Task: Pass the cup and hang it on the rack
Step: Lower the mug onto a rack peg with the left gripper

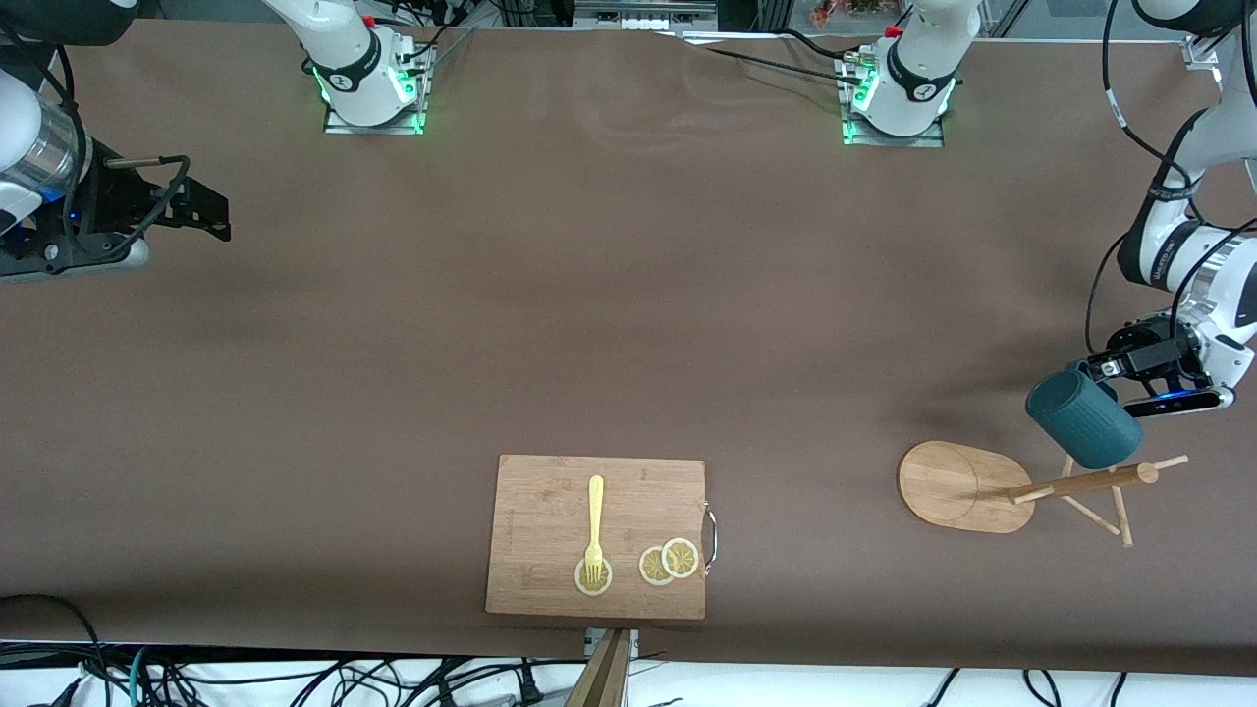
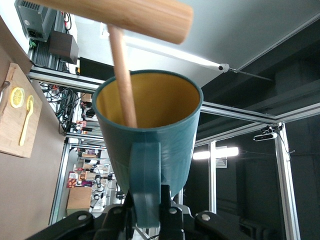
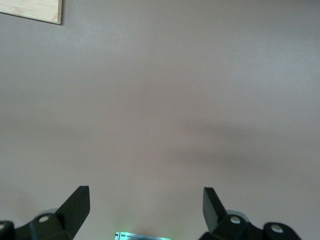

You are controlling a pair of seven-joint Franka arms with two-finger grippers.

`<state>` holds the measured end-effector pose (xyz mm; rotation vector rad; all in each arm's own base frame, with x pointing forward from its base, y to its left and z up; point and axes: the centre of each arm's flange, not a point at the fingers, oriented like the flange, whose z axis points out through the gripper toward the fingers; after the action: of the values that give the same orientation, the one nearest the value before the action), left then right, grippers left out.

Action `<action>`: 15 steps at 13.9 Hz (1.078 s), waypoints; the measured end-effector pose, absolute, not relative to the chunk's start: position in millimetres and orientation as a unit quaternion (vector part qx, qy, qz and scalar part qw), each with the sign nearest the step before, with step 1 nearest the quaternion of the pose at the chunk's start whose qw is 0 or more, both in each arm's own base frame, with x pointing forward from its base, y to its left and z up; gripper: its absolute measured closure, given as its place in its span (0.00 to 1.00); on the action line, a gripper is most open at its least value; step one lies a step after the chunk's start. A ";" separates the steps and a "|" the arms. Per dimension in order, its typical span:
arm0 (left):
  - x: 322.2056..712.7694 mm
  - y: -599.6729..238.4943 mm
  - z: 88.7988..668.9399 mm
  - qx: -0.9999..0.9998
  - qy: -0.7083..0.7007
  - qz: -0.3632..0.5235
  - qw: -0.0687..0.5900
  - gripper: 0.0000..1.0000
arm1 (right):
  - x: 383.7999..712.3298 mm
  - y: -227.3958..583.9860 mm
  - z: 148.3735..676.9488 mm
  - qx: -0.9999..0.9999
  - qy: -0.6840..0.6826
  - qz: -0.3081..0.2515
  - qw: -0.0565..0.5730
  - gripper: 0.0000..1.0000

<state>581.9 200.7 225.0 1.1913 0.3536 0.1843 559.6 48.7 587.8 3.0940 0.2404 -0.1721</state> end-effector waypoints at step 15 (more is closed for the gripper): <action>578.1 215.5 161.5 0.536 0.178 0.109 0.818 0.75 | 559.5 48.6 587.8 0.995 0.077 -0.055 0.017 0.00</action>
<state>578.1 215.5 161.5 1.1426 0.3793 0.2331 559.5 48.6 587.8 3.0941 0.2400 -0.1722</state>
